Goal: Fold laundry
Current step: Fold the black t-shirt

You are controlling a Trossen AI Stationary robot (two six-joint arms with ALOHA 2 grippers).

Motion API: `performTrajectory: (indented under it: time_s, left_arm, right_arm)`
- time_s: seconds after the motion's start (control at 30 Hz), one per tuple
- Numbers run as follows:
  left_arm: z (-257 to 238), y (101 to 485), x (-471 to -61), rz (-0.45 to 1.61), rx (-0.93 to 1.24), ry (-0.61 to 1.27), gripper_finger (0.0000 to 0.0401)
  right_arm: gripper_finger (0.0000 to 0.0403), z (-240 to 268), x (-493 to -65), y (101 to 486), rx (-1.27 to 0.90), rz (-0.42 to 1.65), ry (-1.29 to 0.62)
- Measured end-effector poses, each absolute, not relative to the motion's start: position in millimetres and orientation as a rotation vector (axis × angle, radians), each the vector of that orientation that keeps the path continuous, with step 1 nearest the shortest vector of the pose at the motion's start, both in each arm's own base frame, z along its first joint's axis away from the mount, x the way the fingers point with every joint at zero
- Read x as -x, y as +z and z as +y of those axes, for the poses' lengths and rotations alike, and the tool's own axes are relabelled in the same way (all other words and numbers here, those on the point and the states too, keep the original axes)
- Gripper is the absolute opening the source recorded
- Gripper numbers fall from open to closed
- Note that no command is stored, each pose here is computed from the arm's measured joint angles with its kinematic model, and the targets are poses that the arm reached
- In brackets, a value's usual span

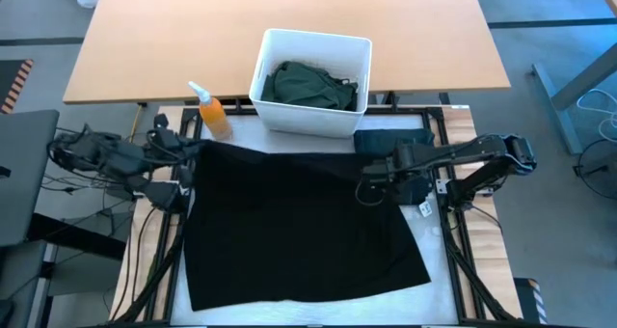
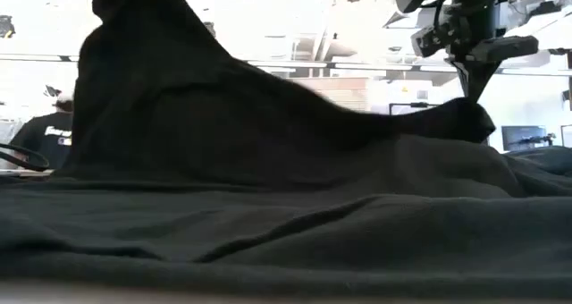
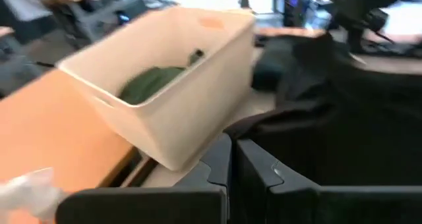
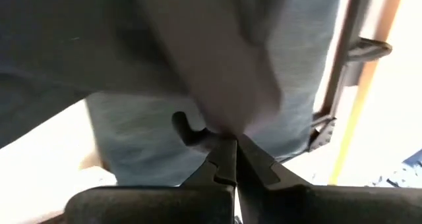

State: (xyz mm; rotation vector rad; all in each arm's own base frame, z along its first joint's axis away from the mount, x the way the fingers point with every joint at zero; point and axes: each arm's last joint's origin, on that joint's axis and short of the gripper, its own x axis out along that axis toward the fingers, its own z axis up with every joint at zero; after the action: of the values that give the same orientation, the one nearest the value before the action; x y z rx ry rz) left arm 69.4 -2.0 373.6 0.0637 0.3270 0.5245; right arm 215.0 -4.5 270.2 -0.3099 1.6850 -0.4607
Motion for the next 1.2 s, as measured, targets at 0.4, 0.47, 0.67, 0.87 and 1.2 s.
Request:
performTrajectory:
  time_s: [0.4, 0.47, 0.67, 0.87, 1.2]
  left_arm:
    - [-20, 322, -90, 0.761, 0.125, 0.244, 0.0]
    - [-24, 305, -96, 0.855, 0.169, 0.205, 0.0]
    - [-35, 257, -113, 1.04, 0.231, 0.15, 0.0]
    - [-37, 241, -121, 1.098, 0.226, 0.19, 0.0021]
    - [-38, 243, -117, 1.114, 0.335, 0.15, 0.0097]
  right_arm:
    - [0.0021, 29, -216, 266, 0.061, 1.713, -0.108]
    - [0.0021, 36, -218, 266, 0.051, 1.693, -0.068]
    - [0.0029, 44, -223, 265, 0.027, 1.624, -0.062]
    - [0.0066, 43, -222, 265, -0.025, 1.636, -0.095]
    - [0.0155, 62, -218, 264, -0.303, 1.65, -0.237]
